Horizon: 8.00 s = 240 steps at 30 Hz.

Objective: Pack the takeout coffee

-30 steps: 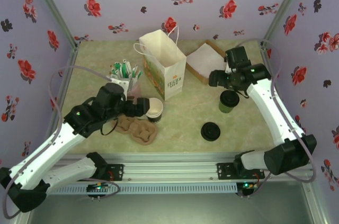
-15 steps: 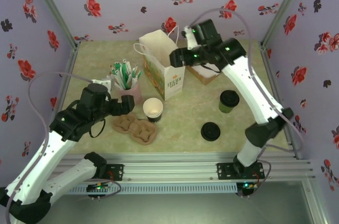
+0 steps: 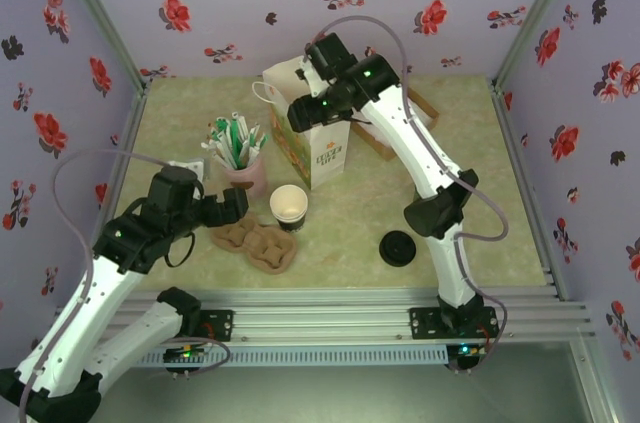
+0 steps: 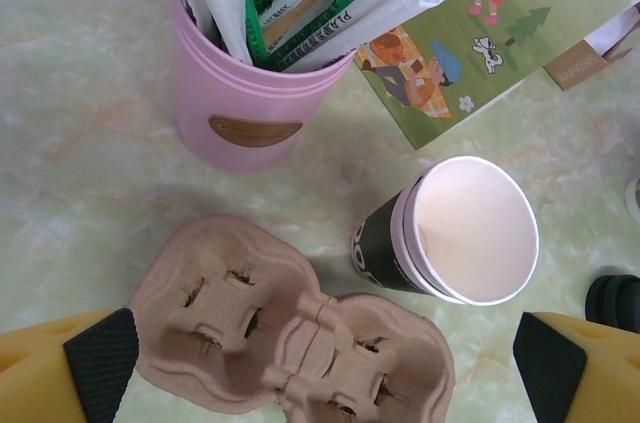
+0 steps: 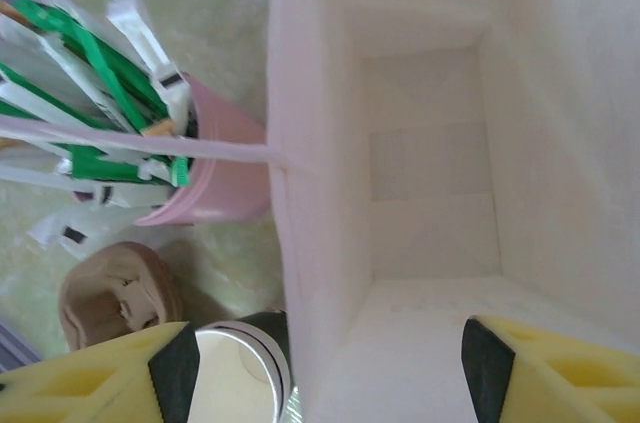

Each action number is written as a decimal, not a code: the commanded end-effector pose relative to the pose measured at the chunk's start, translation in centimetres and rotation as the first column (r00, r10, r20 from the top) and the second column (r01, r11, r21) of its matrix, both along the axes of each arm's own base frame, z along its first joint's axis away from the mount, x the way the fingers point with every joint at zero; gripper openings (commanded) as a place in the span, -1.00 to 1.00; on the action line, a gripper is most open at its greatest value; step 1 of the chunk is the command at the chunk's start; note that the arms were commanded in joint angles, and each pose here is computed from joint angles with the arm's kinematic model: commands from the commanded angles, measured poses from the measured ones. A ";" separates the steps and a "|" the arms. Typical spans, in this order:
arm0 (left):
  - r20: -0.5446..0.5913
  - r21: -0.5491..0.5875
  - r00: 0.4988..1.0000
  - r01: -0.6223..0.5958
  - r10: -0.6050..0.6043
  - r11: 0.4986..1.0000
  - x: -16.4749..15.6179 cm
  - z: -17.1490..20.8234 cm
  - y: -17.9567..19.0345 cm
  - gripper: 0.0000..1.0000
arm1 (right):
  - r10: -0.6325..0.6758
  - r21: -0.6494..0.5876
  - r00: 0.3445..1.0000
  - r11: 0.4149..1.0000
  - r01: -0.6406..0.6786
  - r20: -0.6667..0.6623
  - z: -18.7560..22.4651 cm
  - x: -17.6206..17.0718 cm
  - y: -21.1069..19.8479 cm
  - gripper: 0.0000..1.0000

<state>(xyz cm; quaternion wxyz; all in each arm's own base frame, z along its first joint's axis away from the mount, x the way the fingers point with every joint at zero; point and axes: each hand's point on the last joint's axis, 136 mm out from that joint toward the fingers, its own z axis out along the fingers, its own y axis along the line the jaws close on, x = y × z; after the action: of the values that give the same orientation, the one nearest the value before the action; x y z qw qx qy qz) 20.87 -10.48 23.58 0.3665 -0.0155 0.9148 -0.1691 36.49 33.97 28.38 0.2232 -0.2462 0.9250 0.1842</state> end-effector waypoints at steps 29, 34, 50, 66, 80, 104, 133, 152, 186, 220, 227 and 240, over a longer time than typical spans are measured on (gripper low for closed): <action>-0.033 -0.055 0.999 0.016 -0.018 0.998 0.0 -1.3 -1.0 0.98 | 0.027 -0.239 0.999 0.970 -0.031 -0.021 0.4 -6.9 -4.7 -0.20; -0.034 -0.061 0.999 0.022 -0.024 0.998 0.2 -1.3 -1.3 0.98 | 0.036 -0.263 0.999 0.964 -0.042 -0.028 0.2 -8.0 -5.5 -0.17; -0.038 -0.070 0.999 0.031 -0.034 0.997 0.5 -1.3 -1.7 0.98 | 0.047 -0.143 0.994 0.989 -0.032 0.101 2.8 -5.2 -2.3 0.24; -0.033 -0.067 0.999 0.033 -0.035 0.997 0.1 -1.3 -1.4 0.98 | 0.094 -0.167 0.993 0.983 -0.080 0.075 -0.4 -3.8 0.7 -0.09; -0.040 -0.069 0.999 0.029 -0.032 0.997 -0.3 -1.5 -1.2 0.98 | 0.038 -0.241 0.996 0.970 -0.018 0.077 0.4 -5.1 -1.3 -0.94; -0.115 -0.066 0.993 -0.015 0.007 0.998 -1.5 -3.8 -0.4 0.98 | -0.065 -0.233 0.990 0.968 0.094 0.128 1.9 -10.0 -5.8 -0.34; 0.146 -0.204 0.973 -0.149 0.181 0.968 -10.3 4.6 7.6 0.98 | 0.361 -0.167 0.932 0.920 -0.354 0.014 -4.7 -21.0 8.8 0.45; 0.168 -0.193 0.971 -0.134 0.168 0.972 -10.3 4.2 7.6 0.98 | 0.420 -0.348 0.899 0.831 -0.435 -0.121 -17.8 -20.6 13.0 0.23; 0.160 -0.185 0.976 -0.120 0.151 0.975 -10.0 4.1 7.2 0.98 | 0.402 -0.345 0.900 0.832 -0.435 -0.167 -20.8 -19.0 14.0 -0.03; 0.160 -0.185 0.976 -0.118 0.149 0.976 -10.0 4.1 7.1 0.98 | 0.383 -0.330 0.909 0.848 -0.416 -0.161 -19.9 -18.8 14.1 -0.27; 0.158 -0.189 0.976 -0.121 0.151 0.974 -10.0 4.1 7.1 0.98 | 0.377 -0.334 0.910 0.847 -0.414 -0.172 -20.5 -18.8 13.9 -0.17; 0.022 -0.296 0.974 -0.208 0.224 0.932 -8.5 0.5 5.6 0.96 | 0.351 -0.313 0.920 0.866 -0.389 -0.171 -20.1 -18.6 13.8 -0.30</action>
<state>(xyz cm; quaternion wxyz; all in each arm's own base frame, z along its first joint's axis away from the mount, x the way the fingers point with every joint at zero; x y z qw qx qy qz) 11.66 -4.15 25.19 0.4177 -0.1300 0.8674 -0.2373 17.46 47.89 7.55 0.0837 -0.4640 0.8797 0.0626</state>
